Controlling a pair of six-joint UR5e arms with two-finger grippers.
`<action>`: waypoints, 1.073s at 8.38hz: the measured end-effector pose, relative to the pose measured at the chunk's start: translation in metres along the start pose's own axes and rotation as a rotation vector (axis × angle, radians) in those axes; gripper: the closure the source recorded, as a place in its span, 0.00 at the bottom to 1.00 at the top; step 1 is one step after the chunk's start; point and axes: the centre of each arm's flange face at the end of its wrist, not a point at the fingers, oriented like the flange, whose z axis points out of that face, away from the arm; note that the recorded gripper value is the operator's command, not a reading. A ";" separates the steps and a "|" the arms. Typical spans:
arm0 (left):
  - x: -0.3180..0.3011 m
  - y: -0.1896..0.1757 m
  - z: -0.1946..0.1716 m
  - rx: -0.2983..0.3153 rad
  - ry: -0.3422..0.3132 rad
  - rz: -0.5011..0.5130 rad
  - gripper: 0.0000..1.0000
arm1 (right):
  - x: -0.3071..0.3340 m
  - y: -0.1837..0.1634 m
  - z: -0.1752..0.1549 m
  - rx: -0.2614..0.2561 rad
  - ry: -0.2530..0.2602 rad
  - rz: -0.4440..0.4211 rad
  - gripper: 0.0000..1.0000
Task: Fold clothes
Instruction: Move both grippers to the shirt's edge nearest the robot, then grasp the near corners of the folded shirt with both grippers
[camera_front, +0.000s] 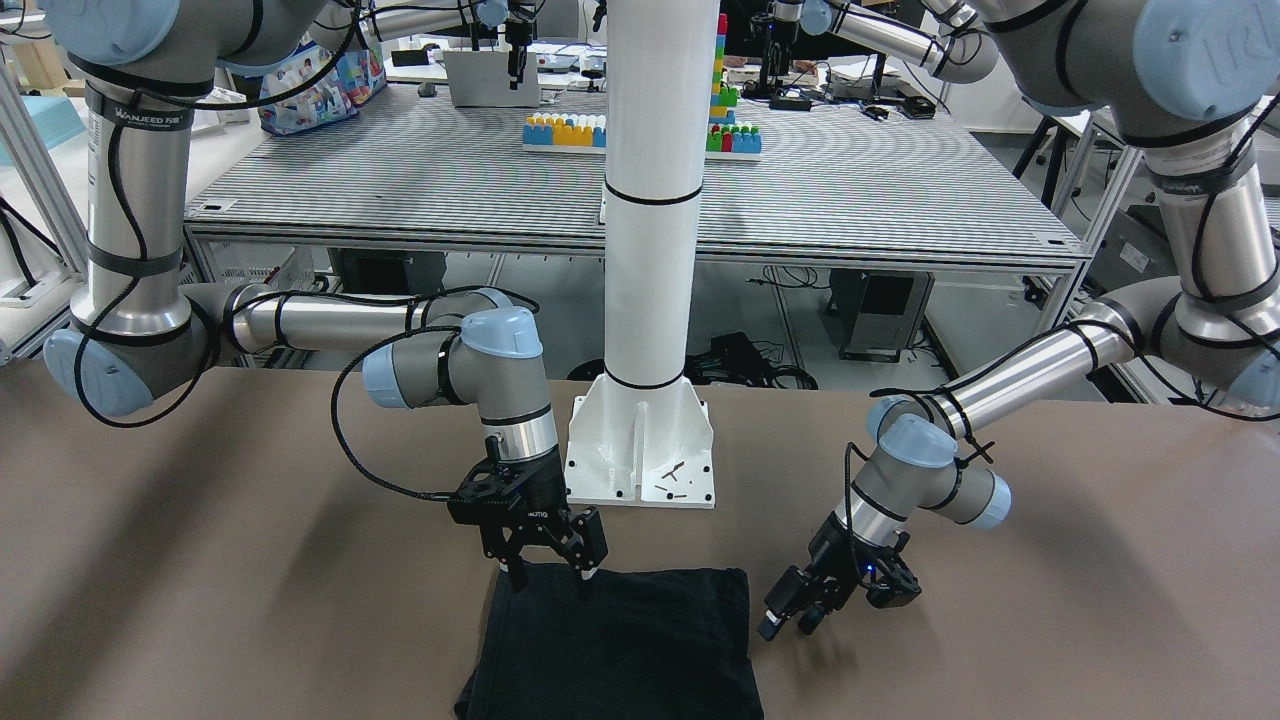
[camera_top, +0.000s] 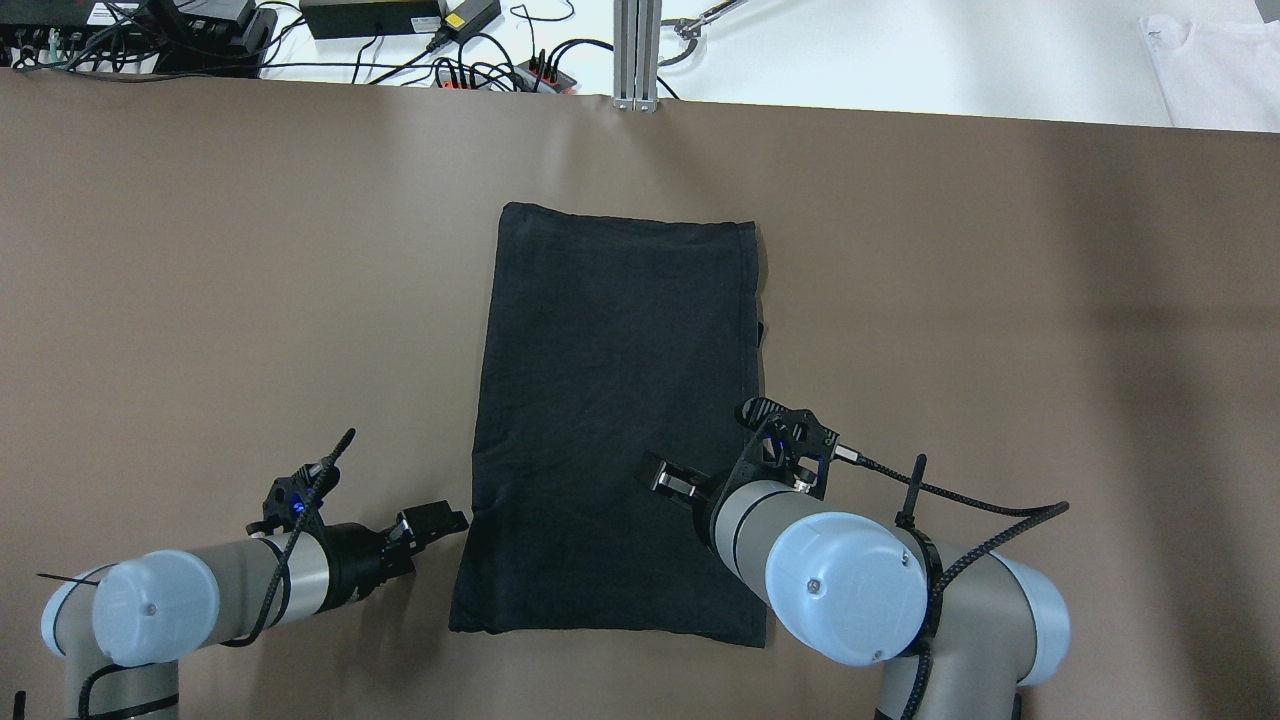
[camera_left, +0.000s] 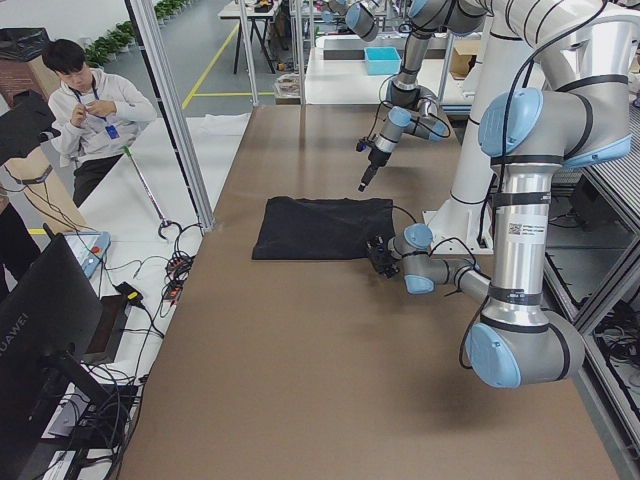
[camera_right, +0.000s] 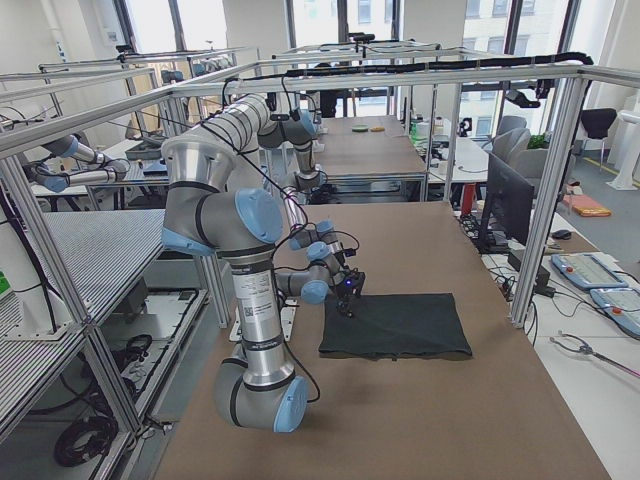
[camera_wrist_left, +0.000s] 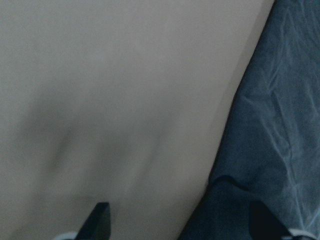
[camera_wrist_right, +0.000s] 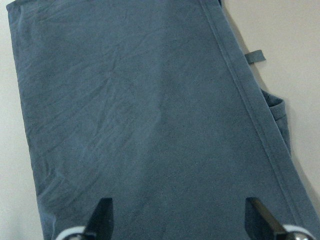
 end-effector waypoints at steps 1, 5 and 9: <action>0.000 0.017 0.004 -0.022 0.000 -0.002 0.00 | 0.000 0.000 0.000 0.000 0.000 0.001 0.06; -0.010 0.070 0.007 -0.071 0.000 -0.012 0.38 | 0.001 0.000 0.001 0.001 0.003 0.017 0.06; 0.002 0.076 -0.005 -0.048 0.045 -0.017 0.46 | 0.001 0.001 0.001 -0.001 0.002 0.017 0.06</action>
